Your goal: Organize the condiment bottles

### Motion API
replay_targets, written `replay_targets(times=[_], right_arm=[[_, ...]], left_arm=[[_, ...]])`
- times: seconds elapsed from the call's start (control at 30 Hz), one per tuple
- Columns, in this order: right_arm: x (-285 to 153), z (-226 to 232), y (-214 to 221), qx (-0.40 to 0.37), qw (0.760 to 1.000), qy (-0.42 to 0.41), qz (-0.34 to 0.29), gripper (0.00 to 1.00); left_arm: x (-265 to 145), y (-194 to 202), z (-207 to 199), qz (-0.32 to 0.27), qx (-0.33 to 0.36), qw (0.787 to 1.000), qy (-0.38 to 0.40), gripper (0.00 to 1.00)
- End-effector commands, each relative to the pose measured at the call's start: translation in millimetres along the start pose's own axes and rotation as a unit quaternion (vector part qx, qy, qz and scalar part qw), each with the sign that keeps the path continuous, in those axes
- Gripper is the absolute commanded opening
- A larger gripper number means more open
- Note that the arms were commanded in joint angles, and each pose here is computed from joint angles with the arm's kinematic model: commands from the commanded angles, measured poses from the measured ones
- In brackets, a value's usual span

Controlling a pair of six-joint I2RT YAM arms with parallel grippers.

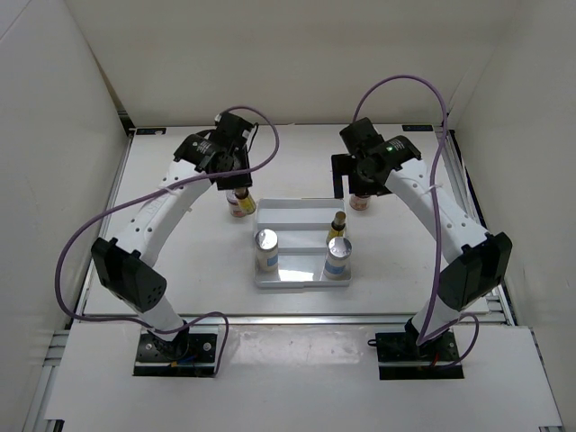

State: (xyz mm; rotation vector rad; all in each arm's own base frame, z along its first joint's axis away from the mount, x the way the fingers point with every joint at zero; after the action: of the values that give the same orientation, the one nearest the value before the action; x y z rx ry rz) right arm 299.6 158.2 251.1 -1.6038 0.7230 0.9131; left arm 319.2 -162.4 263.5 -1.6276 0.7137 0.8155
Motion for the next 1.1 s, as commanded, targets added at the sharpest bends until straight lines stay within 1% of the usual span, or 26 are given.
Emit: replay_targets(times=[0.0, 0.1, 0.17, 0.27, 0.43, 0.53, 0.57, 0.77, 0.8, 0.9, 0.93, 1.0, 1.03, 1.07], right_arm=[[-10.7, -5.4, -0.7, 0.001, 1.0, -0.006, -0.016, 1.0], [-13.8, -6.1, -1.0, 0.002, 1.0, -0.007, -0.02, 1.0], [-14.4, -10.0, 0.8, 0.006, 1.0, -0.004, -0.02, 1.0], [-15.9, -14.4, 4.3, 0.01, 1.0, -0.002, -0.019, 1.0], [-16.9, -18.6, 8.9, 0.018, 1.0, 0.001, -0.018, 1.0], [-17.3, -22.2, 10.5, 0.022, 1.0, 0.003, -0.017, 1.0], [-17.4, -21.0, 10.8, 0.022, 1.0, -0.001, -0.016, 1.0], [-20.4, -21.7, 10.6, 0.023, 1.0, -0.002, -0.02, 1.0], [-20.4, -21.7, 10.6, 0.023, 1.0, -0.002, -0.02, 1.0], [-20.8, -21.0, 12.7, 0.022, 1.0, -0.006, -0.015, 1.0], [-23.0, -20.9, 10.1, 0.023, 1.0, -0.007, -0.02, 1.0], [-25.0, -21.3, 7.9, 0.019, 0.999, -0.008, -0.024, 1.0], [-24.3, -24.6, 7.3, 0.023, 0.999, -0.005, -0.024, 1.0], [-22.1, -28.3, 3.9, 0.024, 0.999, -0.001, -0.023, 1.0]], left_arm=[[-21.5, -16.5, -16.2, -0.031, 0.004, 0.999, 0.025, 0.11], [-15.9, -15.4, -30.4, -0.022, 0.013, 0.999, 0.036, 0.11], [-1.1, -6.9, -41.8, -0.001, 0.022, 0.999, 0.035, 0.11], [1.2, -2.7, -46.2, 0.006, 0.027, 0.999, 0.039, 0.11], [11.7, 19.0, -59.6, 0.029, 0.049, 0.998, 0.038, 0.11], [23.7, 31.7, -57.4, 0.037, 0.049, 0.998, 0.022, 0.11], [28.4, 42.3, -55.7, 0.049, 0.058, 0.997, 0.014, 0.11], [41.6, 54.1, -52.1, 0.056, 0.05, 0.997, 0.008, 0.11], [43.4, 56.8, -50.4, 0.06, 0.052, 0.997, 0.005, 0.12], [43.4, 56.9, -50.4, 0.06, 0.052, 0.997, 0.005, 0.21], [46.5, 58.2, -50.0, 0.063, 0.058, 0.996, 0.002, 0.26], [45.0, 55.8, -51.5, 0.06, 0.057, 0.997, 0.005, 0.5], [43.1, 53.0, -53.3, 0.056, 0.055, 0.997, 0.008, 0.74], [43.1, 53.0, -53.3, 0.056, 0.055, 0.997, 0.008, 0.81]])
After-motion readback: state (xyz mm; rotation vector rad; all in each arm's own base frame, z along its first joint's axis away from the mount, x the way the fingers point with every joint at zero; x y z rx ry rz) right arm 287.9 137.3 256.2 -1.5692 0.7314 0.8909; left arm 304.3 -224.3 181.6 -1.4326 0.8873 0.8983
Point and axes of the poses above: each gripper's point midway between its finger pads, its own x axis out along the fingers, its own z axis along the line the jaws close on, y = z × x, the point moved 4 cm from there along -x, back along the fingers, and after that the axes turned 5 degrees about -x, right-handed, at the moved point
